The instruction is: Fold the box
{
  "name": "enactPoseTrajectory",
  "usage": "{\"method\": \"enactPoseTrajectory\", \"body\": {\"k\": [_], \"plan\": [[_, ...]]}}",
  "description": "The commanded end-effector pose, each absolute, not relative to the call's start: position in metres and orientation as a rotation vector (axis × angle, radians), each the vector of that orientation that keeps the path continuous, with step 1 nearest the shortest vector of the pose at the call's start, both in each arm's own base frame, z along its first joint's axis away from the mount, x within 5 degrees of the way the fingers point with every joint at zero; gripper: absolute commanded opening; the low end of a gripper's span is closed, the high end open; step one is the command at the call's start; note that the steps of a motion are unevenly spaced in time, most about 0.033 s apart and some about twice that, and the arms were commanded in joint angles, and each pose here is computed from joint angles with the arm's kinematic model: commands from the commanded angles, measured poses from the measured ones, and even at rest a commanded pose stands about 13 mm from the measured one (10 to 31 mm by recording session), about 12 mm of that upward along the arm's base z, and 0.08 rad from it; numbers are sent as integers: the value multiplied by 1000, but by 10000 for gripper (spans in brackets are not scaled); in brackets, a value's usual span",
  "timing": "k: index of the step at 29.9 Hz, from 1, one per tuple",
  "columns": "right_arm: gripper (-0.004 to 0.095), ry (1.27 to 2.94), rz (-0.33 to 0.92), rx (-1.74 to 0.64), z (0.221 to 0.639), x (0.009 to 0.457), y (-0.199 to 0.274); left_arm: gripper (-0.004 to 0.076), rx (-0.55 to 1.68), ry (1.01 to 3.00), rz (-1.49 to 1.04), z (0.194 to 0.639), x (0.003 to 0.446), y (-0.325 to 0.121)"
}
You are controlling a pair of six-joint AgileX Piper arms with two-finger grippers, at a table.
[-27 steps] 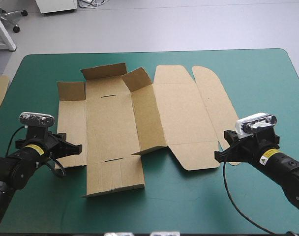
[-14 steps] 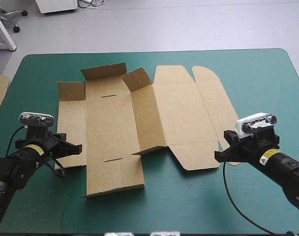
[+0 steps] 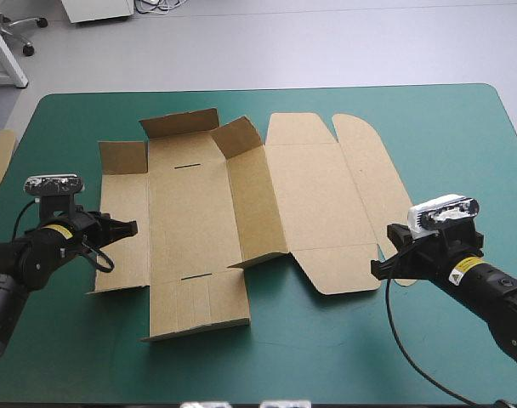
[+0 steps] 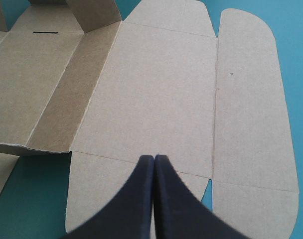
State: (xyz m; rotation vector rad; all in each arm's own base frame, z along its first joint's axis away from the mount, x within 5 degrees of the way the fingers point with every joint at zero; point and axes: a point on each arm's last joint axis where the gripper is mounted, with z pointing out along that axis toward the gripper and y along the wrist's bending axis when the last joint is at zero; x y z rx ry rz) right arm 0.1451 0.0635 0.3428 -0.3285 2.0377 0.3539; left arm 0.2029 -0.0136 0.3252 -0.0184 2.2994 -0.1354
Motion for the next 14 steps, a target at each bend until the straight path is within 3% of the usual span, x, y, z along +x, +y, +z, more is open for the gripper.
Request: {"method": "enactPoseTrajectory", "body": {"k": [1, 8, 14], "plan": [[-19, 1936, 361, -310, 360, 148, 64, -13, -79, 2221, -249, 338, 222, -7], [-19, 1941, 367, -306, 359, 148, 64, -13, -273, 2158, -571, 326, 242, 33], [-19, 1948, 363, -312, 359, 148, 64, -13, -405, 2156, -622, 308, 249, 74]]}}
